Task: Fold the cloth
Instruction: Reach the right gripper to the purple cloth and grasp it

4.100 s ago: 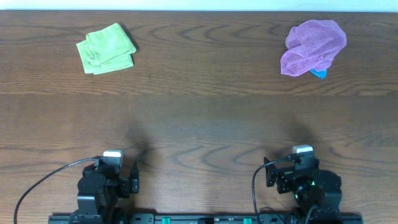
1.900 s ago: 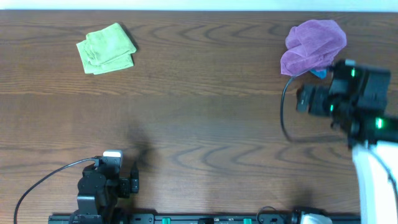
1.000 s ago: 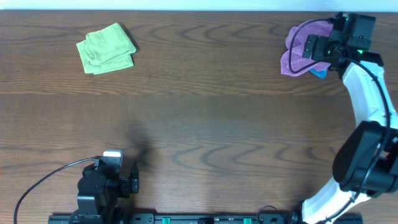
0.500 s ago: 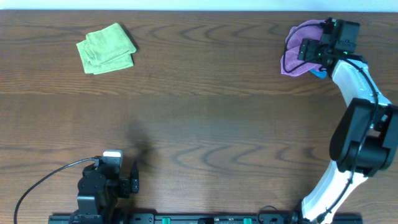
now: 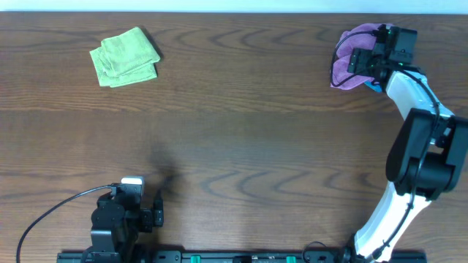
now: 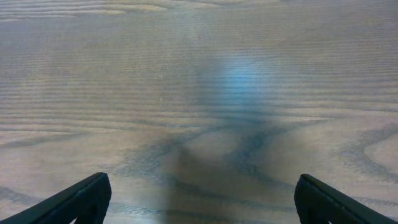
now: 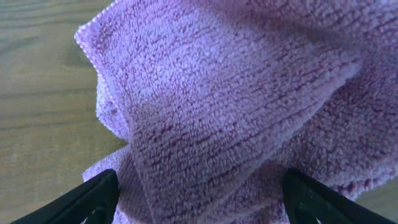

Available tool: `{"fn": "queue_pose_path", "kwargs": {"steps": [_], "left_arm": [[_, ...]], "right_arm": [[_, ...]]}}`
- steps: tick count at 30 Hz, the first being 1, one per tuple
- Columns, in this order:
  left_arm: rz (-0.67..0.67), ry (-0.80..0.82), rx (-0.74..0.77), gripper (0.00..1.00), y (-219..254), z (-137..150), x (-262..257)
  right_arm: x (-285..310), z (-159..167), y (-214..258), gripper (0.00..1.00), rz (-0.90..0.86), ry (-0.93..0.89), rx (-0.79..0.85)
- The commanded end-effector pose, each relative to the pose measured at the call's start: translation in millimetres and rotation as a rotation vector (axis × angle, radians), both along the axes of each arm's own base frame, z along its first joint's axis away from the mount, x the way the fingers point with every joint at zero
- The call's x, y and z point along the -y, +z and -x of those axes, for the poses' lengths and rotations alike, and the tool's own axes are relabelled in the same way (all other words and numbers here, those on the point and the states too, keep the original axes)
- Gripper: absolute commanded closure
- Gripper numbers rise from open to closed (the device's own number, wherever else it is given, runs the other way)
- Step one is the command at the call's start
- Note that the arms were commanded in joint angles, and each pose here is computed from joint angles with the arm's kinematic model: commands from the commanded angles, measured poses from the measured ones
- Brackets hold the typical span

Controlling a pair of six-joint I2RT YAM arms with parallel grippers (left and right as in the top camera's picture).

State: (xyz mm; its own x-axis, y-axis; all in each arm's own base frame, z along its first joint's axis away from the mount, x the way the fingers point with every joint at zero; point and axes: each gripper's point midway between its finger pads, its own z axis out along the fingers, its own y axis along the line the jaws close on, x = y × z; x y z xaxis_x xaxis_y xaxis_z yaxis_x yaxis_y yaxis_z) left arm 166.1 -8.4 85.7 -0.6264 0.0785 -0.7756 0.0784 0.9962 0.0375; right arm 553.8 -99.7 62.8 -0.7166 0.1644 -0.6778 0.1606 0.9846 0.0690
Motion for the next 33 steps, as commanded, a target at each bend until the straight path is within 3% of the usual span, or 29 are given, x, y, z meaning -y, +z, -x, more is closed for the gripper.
{"fn": "queue_pose_path", "kwargs": {"steps": [1, 13, 16, 21, 22, 33], "left_arm": [[-0.037, -0.007, -0.059, 0.05, -19, 6, -3], [-0.037, -0.007, -0.059, 0.05, -19, 6, -3], [-0.037, -0.007, -0.059, 0.05, -19, 6, -3], [-0.037, -0.007, -0.059, 0.05, -19, 6, -3], [-0.037, -0.007, -0.059, 0.05, -19, 6, -3], [-0.037, -0.007, -0.059, 0.05, -19, 6, -3]], "right_arm": [[4, -8, 8, 0.2, 0.001, -0.005, 0.034], [-1, -8, -14, 0.36, -0.025, 0.013, 0.008], [0, -9, -13, 0.49, -0.024, 0.012, 0.01], [-1, -10, -6, 0.95, -0.022, 0.014, 0.022], [-2, -10, -1, 0.99, -0.02, 0.016, 0.028], [-34, 12, 96, 0.99, 0.066, 0.138, 0.094]]}}
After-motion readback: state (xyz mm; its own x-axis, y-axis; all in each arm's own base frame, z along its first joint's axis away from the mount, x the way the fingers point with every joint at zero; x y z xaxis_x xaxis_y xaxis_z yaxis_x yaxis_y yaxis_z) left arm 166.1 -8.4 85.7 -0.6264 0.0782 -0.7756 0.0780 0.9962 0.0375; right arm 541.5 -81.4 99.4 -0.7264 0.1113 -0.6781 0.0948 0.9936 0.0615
